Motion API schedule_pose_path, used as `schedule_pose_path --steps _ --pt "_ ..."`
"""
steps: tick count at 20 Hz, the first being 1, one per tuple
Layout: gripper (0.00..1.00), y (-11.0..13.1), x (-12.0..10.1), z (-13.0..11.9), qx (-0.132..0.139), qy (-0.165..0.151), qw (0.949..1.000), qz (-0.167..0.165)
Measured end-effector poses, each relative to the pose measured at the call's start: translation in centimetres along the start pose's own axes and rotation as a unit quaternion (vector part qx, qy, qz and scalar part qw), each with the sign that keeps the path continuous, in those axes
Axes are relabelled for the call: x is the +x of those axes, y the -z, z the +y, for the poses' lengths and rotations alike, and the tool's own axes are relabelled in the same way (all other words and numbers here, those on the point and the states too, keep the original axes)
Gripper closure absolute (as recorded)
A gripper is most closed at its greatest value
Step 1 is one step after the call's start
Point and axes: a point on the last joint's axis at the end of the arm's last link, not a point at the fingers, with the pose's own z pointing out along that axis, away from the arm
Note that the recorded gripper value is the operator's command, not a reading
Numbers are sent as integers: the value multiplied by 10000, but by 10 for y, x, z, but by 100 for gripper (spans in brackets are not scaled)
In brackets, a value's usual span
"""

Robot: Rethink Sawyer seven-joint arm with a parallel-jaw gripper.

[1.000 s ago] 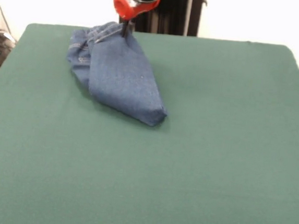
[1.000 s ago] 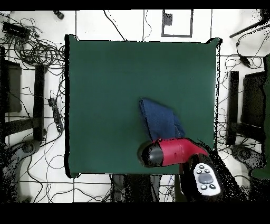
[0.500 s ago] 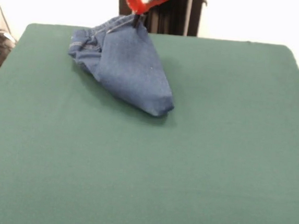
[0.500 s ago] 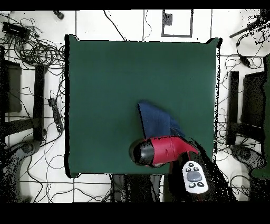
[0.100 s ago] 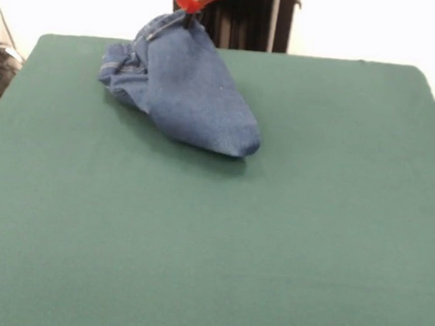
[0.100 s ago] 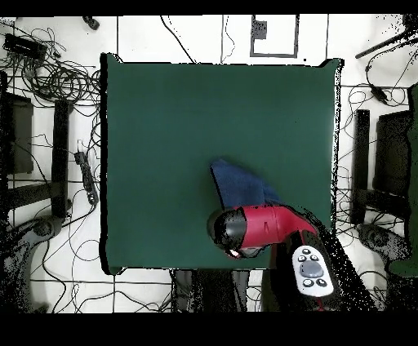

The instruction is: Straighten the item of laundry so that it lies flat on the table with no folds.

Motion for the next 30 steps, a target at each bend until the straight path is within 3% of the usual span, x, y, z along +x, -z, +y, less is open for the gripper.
schedule_pose_path --steps 13,30 --pt "100 -10 10 -19 -134 -249 9995 -120" --pt "100 9 35 -46 252 -777 9902 -1132"
